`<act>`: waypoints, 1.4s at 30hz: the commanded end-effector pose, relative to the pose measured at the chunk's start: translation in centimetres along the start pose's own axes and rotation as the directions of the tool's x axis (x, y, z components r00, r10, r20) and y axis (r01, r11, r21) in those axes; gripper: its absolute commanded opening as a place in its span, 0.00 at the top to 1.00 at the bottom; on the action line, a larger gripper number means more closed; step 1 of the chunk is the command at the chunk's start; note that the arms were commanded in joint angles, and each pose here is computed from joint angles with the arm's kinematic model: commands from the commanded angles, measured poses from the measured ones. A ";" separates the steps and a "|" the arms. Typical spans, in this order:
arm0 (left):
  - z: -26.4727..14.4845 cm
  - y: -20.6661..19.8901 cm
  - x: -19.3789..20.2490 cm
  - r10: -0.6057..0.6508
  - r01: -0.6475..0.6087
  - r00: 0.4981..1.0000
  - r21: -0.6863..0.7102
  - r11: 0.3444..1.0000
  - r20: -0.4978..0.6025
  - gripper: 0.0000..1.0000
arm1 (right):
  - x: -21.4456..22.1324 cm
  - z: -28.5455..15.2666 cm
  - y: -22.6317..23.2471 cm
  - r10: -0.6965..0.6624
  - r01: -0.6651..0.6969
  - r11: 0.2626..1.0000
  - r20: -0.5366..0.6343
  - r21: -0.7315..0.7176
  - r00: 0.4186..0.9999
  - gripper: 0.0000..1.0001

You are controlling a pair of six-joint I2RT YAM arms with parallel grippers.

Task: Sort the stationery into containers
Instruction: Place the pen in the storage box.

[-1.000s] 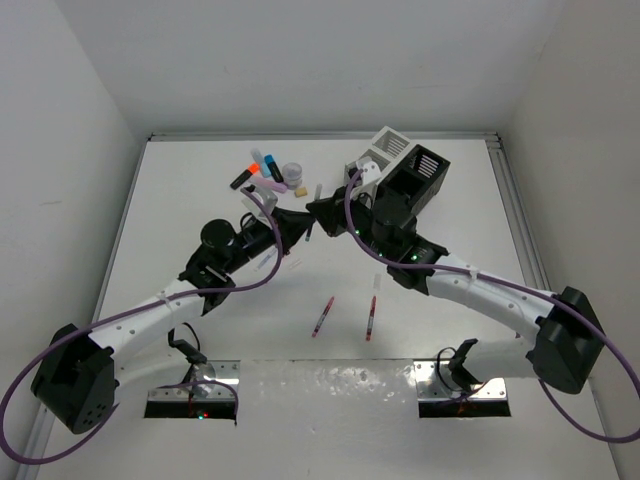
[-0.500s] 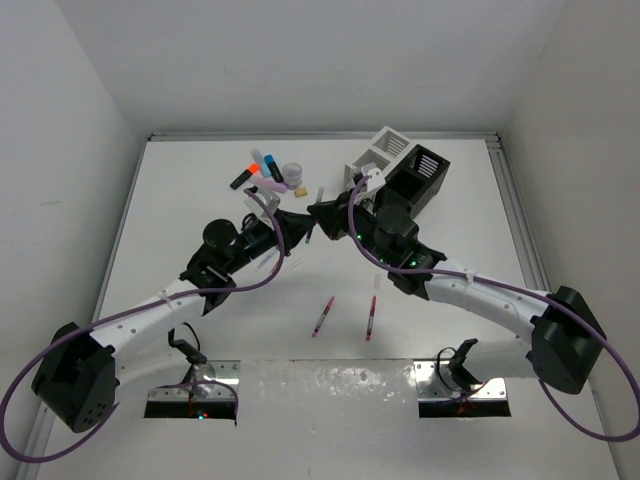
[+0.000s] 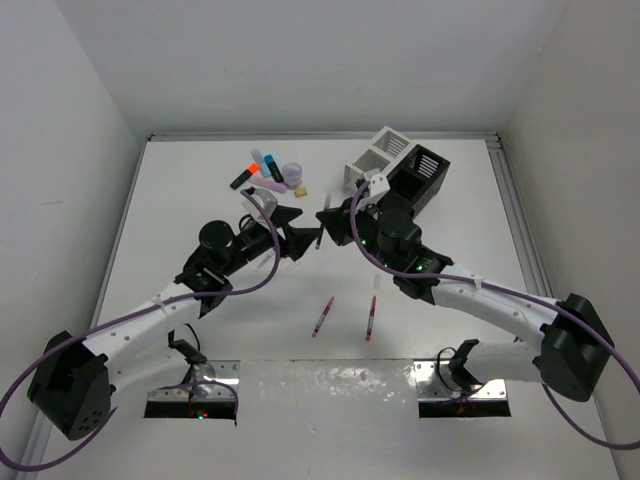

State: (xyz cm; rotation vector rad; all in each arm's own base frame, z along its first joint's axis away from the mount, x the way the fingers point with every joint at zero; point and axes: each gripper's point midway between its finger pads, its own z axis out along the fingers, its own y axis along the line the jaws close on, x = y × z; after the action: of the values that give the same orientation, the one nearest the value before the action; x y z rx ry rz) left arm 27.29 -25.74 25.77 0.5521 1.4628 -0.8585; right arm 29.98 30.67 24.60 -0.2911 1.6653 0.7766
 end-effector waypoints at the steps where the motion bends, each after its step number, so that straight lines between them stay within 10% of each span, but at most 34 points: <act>1: -0.4 -0.7 -1.0 0.014 -0.014 1.000 0.022 1.000 0.003 0.32 | -1.3 -1.3 -0.9 -0.042 0.040 0.998 0.031 0.042 0.999 1.00; 25: -1.4 -0.4 0.3 -0.026 0.024 0.996 -0.019 1.000 -0.085 0.05 | -0.1 -4.1 -4.4 -0.072 0.068 0.983 0.017 0.172 0.997 1.00; 42: -2.6 3.1 0.9 -0.056 0.028 0.990 -0.209 0.977 -0.126 0.03 | -10.3 -2.2 -13.6 -0.232 0.195 0.926 0.081 0.324 0.969 1.00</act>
State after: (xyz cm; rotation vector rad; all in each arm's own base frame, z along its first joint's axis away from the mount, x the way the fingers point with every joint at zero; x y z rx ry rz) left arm 27.28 -22.93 22.80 0.4779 1.6923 -0.7335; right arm 36.40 18.10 26.37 -0.1870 1.6724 0.3699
